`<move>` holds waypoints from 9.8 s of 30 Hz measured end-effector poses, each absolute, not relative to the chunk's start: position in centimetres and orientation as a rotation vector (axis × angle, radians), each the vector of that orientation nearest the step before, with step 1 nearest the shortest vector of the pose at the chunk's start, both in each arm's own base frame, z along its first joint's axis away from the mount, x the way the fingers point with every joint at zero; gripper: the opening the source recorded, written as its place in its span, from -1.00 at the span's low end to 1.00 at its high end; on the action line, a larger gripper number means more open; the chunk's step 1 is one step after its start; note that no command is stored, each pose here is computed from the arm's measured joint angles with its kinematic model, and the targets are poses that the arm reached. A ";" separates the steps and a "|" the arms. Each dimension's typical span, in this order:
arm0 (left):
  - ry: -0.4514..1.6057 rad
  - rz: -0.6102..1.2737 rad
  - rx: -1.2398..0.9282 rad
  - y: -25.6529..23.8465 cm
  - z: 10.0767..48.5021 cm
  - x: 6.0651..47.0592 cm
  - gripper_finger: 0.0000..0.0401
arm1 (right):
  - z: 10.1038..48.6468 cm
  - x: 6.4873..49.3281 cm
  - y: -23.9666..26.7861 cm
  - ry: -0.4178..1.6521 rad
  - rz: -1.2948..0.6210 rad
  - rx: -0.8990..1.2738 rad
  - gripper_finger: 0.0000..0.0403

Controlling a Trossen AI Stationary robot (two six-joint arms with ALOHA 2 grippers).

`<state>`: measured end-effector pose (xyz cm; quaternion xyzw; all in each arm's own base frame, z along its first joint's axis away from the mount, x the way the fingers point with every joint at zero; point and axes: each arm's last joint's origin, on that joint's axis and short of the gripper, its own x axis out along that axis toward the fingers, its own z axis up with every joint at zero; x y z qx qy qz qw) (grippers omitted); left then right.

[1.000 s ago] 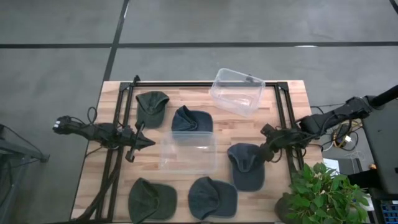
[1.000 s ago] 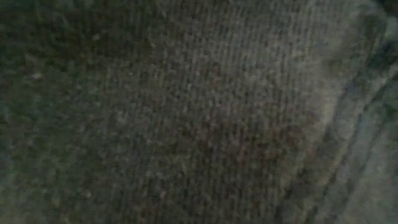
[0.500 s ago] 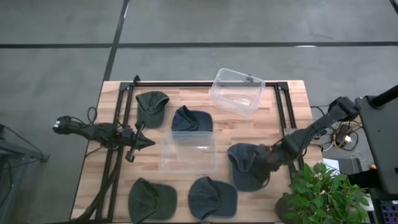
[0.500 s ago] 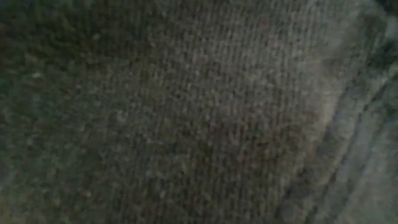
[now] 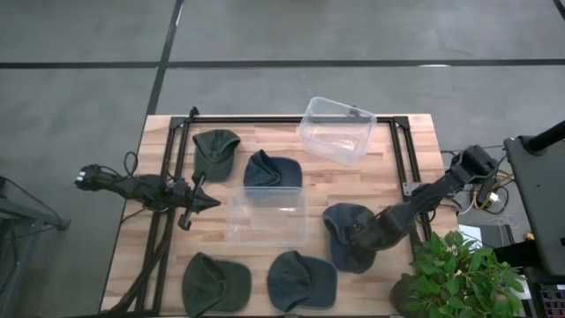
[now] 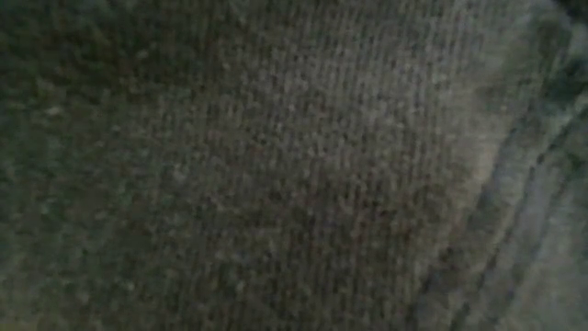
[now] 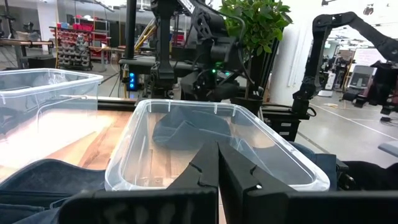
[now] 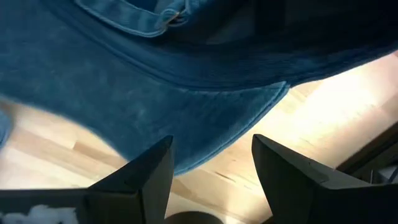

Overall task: Pick & Place hat
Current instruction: Put the middle blue cap into the top transparent bin, then put the bottom blue cap into the top transparent bin

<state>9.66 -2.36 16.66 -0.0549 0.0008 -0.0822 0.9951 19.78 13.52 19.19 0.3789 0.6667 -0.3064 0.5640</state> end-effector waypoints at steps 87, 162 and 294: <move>0.001 -0.164 -0.110 -2.4 16.7 9.7 -1.00 | 43.8 23.7 -2.8 0.972 -0.921 -0.252 -0.94; 0.001 -0.165 -0.110 -2.4 16.7 9.7 -1.00 | 29.1 31.2 -21.7 1.722 -0.768 0.013 -0.12; 0.002 -0.164 -0.110 -2.4 16.7 9.7 -1.00 | 29.9 27.8 17.1 1.650 -0.340 0.347 -0.96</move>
